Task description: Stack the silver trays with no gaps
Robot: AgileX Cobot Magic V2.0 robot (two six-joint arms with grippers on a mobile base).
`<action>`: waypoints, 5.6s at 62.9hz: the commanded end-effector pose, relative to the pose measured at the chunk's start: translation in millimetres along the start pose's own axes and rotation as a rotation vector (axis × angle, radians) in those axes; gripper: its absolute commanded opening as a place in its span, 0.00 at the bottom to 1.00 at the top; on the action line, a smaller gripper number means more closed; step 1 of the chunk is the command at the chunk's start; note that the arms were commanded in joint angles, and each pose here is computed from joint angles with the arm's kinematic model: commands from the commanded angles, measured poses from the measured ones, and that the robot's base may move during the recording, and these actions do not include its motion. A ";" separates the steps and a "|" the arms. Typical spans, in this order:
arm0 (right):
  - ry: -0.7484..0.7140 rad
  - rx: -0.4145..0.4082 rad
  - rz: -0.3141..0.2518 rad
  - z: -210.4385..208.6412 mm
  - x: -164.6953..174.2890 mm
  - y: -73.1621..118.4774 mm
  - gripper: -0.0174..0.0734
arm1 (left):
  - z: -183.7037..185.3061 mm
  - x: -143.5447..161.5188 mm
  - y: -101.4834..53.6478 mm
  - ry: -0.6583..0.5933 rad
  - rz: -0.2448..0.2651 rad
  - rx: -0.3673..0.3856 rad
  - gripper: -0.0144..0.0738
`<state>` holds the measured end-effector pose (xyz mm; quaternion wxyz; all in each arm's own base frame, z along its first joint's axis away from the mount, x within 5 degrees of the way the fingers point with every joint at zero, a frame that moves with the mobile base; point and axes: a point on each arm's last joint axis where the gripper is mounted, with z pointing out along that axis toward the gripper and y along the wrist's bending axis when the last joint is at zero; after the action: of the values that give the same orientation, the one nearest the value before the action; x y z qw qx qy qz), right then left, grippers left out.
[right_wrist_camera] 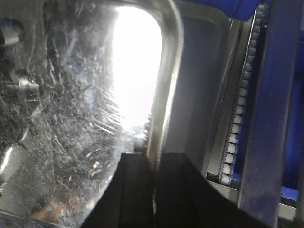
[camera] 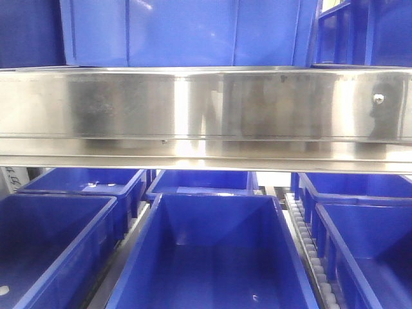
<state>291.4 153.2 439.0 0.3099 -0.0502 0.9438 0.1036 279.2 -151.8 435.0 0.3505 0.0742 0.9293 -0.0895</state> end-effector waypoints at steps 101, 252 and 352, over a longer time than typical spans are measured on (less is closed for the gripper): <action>-0.258 -0.022 -0.070 -77.4 46.5 -42.6 0.25 | -59.5 25.8 -4.4 -0.189 0.164 0.062 0.13; -0.858 -0.213 -0.150 -37.4 281.7 -112.4 0.25 | -38.8 302.7 117.6 -0.972 0.056 -0.121 0.12; -1.006 0.177 -0.024 -17.0 300.8 -143.3 0.25 | -10.7 328.9 125.7 -0.990 0.004 -0.163 0.11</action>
<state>64.5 3.5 243.2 0.6815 0.0119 0.7302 0.0475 56.8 -4.1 198.4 0.7091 0.0078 0.7040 -0.0389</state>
